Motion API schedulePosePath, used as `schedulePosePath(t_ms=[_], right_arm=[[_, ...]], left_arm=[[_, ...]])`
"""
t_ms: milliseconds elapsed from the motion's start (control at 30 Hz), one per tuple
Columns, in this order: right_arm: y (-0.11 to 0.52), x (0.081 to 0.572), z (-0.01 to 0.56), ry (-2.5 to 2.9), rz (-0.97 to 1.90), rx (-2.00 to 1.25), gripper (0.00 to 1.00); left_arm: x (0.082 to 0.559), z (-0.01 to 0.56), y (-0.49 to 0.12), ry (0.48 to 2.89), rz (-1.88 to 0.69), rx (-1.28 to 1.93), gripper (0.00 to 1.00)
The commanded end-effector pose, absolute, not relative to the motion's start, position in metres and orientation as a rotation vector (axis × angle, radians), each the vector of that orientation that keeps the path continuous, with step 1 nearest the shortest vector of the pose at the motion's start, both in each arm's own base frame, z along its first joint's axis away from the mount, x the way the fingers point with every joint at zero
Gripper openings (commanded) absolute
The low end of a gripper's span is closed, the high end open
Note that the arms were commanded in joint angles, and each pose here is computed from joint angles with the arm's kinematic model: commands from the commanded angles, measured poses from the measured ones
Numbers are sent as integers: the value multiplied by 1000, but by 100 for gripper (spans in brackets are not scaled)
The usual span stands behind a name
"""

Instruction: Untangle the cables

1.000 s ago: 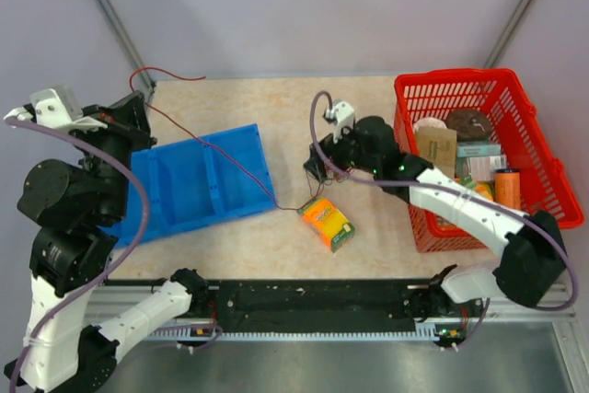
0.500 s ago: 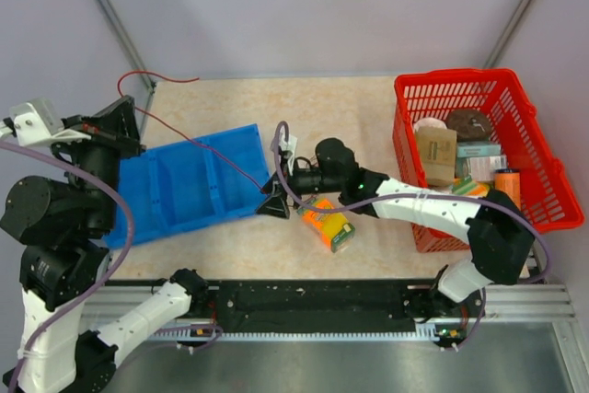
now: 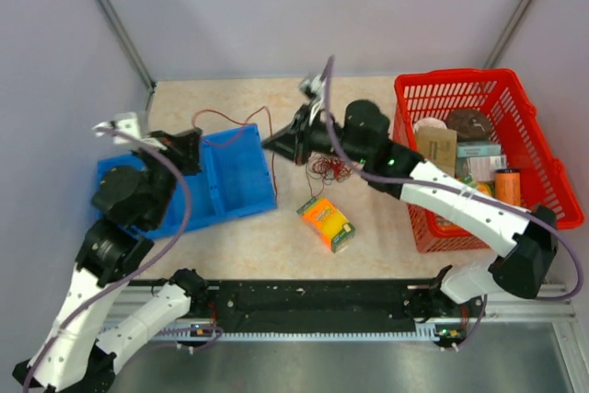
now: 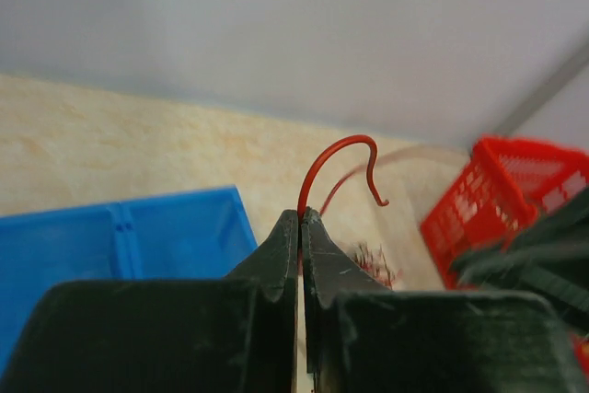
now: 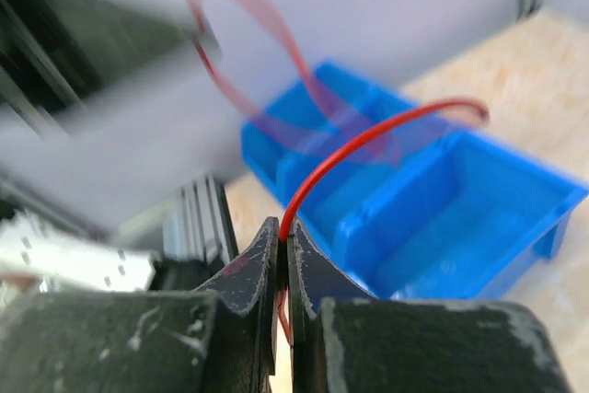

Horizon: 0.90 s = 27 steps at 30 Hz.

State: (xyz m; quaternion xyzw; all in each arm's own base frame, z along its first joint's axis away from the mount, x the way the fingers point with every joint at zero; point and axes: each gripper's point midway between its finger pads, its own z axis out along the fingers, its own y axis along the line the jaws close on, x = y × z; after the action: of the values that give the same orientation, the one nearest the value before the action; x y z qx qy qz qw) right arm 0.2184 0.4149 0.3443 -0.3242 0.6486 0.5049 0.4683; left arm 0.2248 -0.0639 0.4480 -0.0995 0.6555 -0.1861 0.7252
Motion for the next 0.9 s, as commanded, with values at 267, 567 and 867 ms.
schedulePosePath(t_ms=[267, 567, 867], right_arm=[[373, 243, 454, 1575, 1529, -385, 0], [370, 258, 414, 1684, 1451, -288, 0], [355, 256, 407, 1692, 1389, -262, 0]], left_arm=[[217, 393, -229, 1458, -1217, 242, 0], [210, 386, -243, 1432, -1317, 297, 0], [206, 379, -246, 1413, -1349, 323, 1]])
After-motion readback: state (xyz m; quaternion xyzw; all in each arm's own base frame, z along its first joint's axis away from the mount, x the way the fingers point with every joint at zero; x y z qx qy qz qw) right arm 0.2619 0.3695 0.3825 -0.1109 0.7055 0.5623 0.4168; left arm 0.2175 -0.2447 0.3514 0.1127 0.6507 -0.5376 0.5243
